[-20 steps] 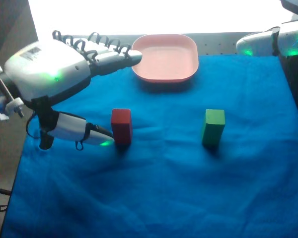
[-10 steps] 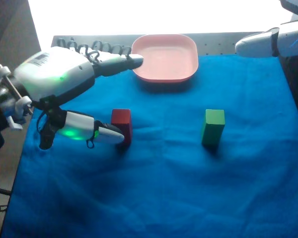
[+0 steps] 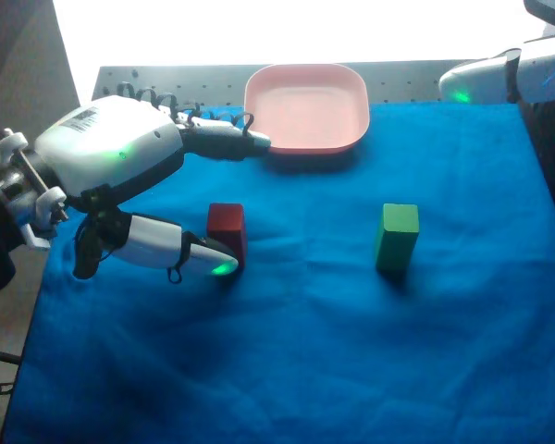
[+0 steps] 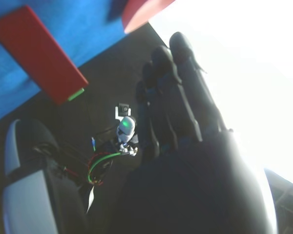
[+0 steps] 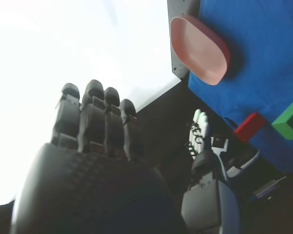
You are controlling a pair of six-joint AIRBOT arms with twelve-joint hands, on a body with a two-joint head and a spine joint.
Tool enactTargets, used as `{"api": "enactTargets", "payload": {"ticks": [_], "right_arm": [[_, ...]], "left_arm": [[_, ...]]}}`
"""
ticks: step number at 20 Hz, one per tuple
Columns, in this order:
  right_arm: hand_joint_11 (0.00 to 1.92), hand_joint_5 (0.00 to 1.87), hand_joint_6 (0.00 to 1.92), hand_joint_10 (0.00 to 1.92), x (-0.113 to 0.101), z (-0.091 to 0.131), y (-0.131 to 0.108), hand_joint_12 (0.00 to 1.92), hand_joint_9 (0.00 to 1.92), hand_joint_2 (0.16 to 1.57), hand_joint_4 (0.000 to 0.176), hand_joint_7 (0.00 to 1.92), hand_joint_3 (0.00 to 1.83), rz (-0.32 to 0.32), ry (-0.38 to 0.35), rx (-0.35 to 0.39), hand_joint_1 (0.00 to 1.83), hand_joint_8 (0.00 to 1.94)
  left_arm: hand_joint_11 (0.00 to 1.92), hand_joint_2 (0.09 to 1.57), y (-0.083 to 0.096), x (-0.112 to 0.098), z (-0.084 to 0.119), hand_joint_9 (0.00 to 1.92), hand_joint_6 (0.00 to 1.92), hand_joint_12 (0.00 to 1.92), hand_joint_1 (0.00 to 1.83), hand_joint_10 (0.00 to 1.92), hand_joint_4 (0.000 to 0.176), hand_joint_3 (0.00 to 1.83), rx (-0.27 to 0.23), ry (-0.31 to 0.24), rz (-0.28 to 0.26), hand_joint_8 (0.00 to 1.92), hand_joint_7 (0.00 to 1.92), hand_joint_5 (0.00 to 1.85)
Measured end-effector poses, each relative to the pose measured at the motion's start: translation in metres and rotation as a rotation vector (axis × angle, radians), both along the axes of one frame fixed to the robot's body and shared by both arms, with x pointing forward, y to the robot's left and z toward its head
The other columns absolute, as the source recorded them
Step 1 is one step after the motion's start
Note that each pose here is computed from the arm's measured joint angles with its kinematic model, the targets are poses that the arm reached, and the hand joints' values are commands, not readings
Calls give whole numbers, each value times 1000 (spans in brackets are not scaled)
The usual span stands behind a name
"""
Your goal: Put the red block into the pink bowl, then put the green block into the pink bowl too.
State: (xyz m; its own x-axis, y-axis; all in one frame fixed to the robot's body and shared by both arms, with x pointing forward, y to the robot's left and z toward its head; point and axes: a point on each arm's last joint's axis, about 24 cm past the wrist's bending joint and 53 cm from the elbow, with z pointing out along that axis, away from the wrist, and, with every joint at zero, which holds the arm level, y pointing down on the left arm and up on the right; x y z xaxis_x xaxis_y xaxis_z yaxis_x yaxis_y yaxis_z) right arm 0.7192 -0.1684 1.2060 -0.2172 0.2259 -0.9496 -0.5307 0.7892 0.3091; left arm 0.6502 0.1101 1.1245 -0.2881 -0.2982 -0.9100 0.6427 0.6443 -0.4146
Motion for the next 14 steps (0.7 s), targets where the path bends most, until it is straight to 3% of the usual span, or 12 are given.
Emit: {"api": "enactTargets", "payload": {"ticks": [1,5,8,11,14], "right_arm": [[0,164,0,1,0,0,1,451,174,1008,24,192,8,0,1,1,0,0],[0,173,1,6,2,-2,4,534,205,1030,28,212,4,2,5,8,0,4],[0,172,2,5,2,-2,5,571,212,1017,17,197,0,4,6,10,0,1],[0,162,3,4,4,-2,3,435,172,1029,16,186,3,-3,8,14,0,3],[0,180,1,4,4,-2,3,564,191,1014,17,219,0,-4,9,17,0,3]], "left_arm": [[826,846,1,-1,-1,856,12,167,800,23,0,0,-7,7,2,14,782,625],[681,849,3,-4,-10,908,0,625,824,1,0,0,-5,36,-1,0,858,695],[698,854,0,-4,-12,941,8,717,862,11,0,6,-18,48,-3,6,877,724],[763,875,-5,-5,-20,1017,15,711,881,31,0,2,-29,70,-12,18,941,789],[653,958,-11,-5,-26,1057,3,1006,910,35,0,0,-57,98,-20,13,1006,847]]}}
